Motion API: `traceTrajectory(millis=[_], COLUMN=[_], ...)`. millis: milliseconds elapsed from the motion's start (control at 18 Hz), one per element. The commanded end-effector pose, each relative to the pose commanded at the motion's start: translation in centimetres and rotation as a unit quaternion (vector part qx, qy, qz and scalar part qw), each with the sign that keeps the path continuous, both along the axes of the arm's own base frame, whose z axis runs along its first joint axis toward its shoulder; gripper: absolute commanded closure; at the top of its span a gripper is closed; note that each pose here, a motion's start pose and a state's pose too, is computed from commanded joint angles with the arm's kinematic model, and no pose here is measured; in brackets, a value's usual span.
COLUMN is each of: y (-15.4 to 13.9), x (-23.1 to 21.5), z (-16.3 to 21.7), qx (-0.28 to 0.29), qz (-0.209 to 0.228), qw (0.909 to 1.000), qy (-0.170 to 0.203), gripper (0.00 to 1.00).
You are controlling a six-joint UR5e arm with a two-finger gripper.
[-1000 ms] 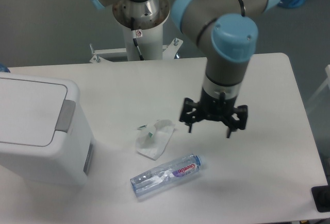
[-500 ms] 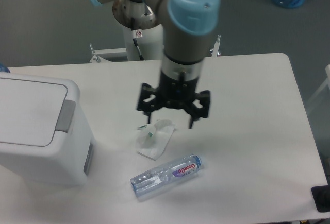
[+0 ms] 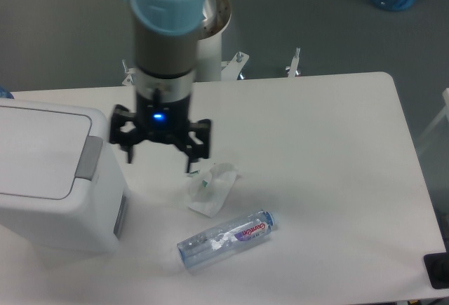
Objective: Open the trash can
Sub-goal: 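Move the gripper across the table toward the white trash can lid, then lower the gripper onto the lid edge of the trash can, then push the trash can lid open with the gripper fingers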
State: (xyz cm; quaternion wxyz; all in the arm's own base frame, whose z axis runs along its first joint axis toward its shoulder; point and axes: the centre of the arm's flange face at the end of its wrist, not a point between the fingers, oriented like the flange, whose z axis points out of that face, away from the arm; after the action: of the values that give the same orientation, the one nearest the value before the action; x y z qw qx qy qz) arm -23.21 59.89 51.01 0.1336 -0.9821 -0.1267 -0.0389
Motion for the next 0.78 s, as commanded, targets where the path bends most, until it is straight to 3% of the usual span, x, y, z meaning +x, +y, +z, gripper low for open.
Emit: traceTrajectory(millis=[778], y=[0.9], x=[1.2], z=[-1.5], qx=[-0.011], qz=[-0.010], qw=[0.9999], qy=[-0.003], gripper=[0.00])
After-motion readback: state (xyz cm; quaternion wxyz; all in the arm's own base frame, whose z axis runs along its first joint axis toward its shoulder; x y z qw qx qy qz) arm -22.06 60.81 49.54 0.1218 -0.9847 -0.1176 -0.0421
